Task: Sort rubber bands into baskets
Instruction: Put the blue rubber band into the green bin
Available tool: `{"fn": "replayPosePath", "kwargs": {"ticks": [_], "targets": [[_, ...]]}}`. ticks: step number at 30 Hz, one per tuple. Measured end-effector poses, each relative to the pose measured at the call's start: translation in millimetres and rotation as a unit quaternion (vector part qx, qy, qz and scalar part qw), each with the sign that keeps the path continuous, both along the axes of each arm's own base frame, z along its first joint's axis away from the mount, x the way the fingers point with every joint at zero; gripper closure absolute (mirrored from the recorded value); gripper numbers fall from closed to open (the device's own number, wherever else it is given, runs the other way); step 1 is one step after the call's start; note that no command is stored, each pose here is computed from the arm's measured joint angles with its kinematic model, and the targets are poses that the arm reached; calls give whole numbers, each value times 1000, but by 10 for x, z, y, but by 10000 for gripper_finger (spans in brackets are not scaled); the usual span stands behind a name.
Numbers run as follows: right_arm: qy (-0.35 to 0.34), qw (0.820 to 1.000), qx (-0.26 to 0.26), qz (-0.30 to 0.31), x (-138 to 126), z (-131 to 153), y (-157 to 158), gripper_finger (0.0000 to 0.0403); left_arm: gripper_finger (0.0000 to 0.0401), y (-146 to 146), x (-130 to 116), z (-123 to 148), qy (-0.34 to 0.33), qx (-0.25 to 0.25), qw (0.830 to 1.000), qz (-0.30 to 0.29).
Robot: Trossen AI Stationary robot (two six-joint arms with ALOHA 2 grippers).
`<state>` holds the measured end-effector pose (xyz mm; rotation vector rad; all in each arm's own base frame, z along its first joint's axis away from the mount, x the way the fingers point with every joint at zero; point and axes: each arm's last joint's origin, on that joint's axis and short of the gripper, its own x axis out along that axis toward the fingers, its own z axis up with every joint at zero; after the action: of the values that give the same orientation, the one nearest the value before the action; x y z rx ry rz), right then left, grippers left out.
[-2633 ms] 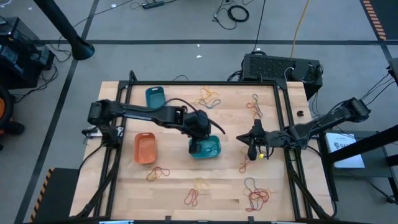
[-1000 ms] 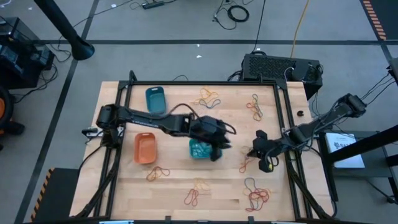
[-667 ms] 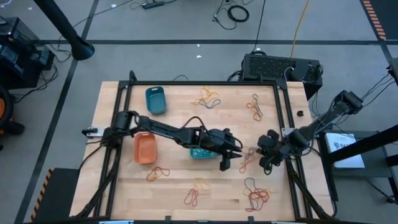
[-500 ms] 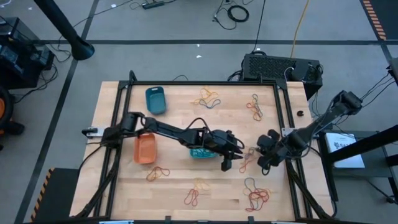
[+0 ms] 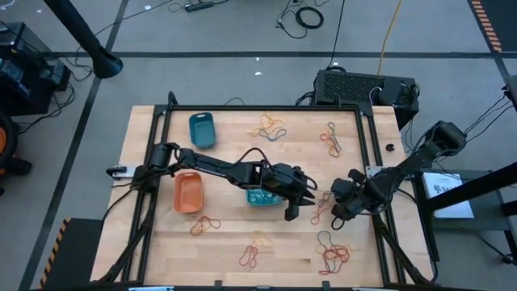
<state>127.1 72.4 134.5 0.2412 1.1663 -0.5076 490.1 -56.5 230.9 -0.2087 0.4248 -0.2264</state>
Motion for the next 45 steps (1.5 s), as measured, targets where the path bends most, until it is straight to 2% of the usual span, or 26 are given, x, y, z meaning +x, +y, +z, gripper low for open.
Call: {"fn": "replayPosePath", "kwargs": {"ticks": [5, 10, 25, 28, 31, 37, 43, 45], "targets": [[10, 1000, 6, 4, 33, -52, 29, 265, 292, -36, -28, -37, 25, 3, 1000, -4], [10, 1000, 7, 9, 41, -55, 34, 242, 292, -34, -55, -89, 56, 6, 998, -3], [17, 998, 51, 34, 74, -44, 83, 239, 292, -32, -69, -115, 70, 8, 998, -1], [27, 996, 61, 53, 110, 19, 101, 238, 292, -32, -69, -115, 70, 8, 998, -1], [9, 997, 52, 59, 180, 105, 110, 238, 292, -29, -69, -114, 70, 8, 998, -1], [15, 998, 44, 45, 176, 109, 81, 238, 292, -43, -72, -118, 72, 8, 997, -2], [31, 999, 21, -27, 101, 93, 19, 238, 292, -79, -93, -145, 88, 11, 996, -6], [23, 999, 19, -30, 111, 95, 21, 238, 292, -86, -98, -151, 92, 11, 996, -7]]}}
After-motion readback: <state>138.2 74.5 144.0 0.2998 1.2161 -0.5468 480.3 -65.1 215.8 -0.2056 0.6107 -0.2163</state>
